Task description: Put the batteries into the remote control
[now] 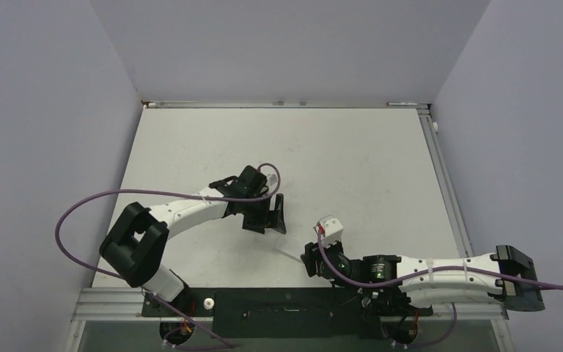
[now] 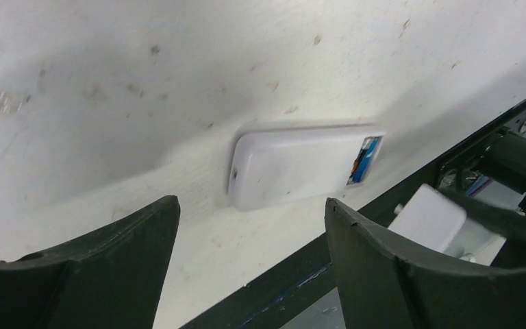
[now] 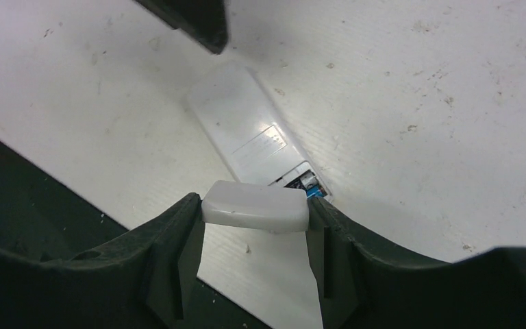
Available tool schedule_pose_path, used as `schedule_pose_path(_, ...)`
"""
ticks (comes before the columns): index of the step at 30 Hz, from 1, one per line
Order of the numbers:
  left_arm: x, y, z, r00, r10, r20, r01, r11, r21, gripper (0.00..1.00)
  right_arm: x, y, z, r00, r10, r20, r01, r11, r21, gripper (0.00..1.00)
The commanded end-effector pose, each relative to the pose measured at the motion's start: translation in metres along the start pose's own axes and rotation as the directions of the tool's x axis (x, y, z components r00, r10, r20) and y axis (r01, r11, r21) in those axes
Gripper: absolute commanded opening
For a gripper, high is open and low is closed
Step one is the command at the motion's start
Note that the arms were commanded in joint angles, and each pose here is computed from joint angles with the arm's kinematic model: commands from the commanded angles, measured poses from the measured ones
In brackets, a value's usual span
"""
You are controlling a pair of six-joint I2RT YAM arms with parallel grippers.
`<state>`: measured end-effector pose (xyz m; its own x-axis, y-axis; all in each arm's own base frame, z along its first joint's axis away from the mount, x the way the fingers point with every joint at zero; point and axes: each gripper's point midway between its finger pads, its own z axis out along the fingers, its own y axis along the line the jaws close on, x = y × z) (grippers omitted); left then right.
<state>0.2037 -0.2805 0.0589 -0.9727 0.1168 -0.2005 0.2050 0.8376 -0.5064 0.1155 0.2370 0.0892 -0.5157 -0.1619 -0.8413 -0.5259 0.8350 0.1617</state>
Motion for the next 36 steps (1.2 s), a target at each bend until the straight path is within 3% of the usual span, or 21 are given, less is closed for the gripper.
schedule_pose_path(1,0.019,0.021,-0.017,0.996,-0.073,0.045,0.076,0.995,-0.067,0.75,0.002,-0.015,0.015,0.988,0.156,0.016,-0.157,0.982,0.106,0.08)
schedule_pose_path(15,0.038,0.013,-0.026,0.991,-0.121,0.061,0.116,0.99,0.086,0.75,0.002,-0.029,0.006,0.902,0.423,0.086,-0.431,0.892,0.139,0.08)
schedule_pose_path(20,0.033,0.006,-0.025,0.988,-0.144,0.057,0.133,0.978,0.163,0.75,-0.004,-0.023,0.002,0.916,0.393,0.082,-0.4,0.912,0.089,0.08)
schedule_pose_path(25,0.028,0.002,-0.027,0.985,-0.168,0.044,0.155,0.963,0.22,0.75,0.005,-0.038,0.003,0.941,0.33,0.069,-0.337,0.932,0.135,0.08)
schedule_pose_path(36,0.027,0.008,-0.039,0.982,-0.184,0.042,0.168,0.952,0.257,0.75,0.017,-0.03,0.02,0.855,0.501,0.135,-0.507,0.862,0.016,0.08)
